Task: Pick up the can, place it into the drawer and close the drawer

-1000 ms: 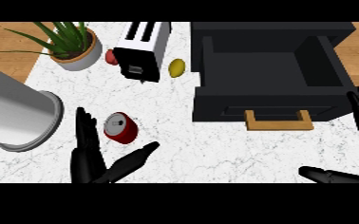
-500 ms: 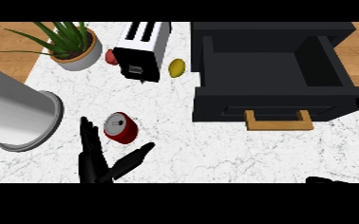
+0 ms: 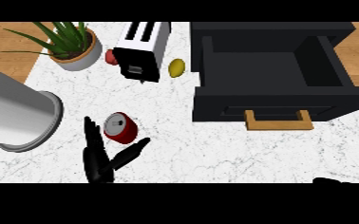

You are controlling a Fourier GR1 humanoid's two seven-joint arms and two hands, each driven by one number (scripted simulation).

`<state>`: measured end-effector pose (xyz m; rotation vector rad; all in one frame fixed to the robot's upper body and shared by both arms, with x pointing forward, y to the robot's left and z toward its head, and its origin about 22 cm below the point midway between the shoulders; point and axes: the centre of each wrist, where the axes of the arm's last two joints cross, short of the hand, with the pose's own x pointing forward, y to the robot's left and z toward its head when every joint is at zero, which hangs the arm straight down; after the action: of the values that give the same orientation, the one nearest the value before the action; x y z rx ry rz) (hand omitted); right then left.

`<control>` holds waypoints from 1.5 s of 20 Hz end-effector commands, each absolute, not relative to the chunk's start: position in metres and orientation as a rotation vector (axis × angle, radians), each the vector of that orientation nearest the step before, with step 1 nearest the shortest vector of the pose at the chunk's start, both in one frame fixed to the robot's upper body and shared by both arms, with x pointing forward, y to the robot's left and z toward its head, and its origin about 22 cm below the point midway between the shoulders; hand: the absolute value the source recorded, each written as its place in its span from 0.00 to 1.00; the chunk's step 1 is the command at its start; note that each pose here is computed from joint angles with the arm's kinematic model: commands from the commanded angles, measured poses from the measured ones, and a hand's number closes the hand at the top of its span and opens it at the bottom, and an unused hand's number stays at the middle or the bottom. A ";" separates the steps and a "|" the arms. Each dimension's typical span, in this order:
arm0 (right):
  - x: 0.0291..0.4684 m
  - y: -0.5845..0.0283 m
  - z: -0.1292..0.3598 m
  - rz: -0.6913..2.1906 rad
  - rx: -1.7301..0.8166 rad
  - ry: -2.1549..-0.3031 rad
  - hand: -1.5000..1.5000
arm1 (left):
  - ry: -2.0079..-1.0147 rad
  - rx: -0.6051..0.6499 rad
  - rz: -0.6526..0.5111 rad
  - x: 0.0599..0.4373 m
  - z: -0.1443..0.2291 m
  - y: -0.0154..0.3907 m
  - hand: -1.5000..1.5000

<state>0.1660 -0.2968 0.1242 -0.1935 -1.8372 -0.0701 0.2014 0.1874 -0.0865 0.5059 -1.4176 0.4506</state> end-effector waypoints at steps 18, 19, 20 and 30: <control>0.178 -0.313 0.136 -0.057 -0.221 -1.844 0.00 | -1.434 0.484 0.445 0.239 -0.142 0.213 0.00; 0.171 -0.295 0.140 -0.057 -0.217 -1.832 0.00 | -1.443 0.466 0.457 0.235 -0.135 0.209 0.00; 0.168 -0.300 0.140 -0.030 -0.222 -1.843 0.00 | -1.446 0.409 0.438 0.247 -0.135 0.211 0.00; 0.165 -0.303 0.134 -0.063 -0.253 -1.855 0.00 | -1.507 0.272 0.380 0.269 -0.125 0.205 1.00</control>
<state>0.1661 -0.2960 0.1376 -0.2329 -1.8489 -0.0586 0.2569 0.2129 -0.1354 0.3088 -1.4840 0.3935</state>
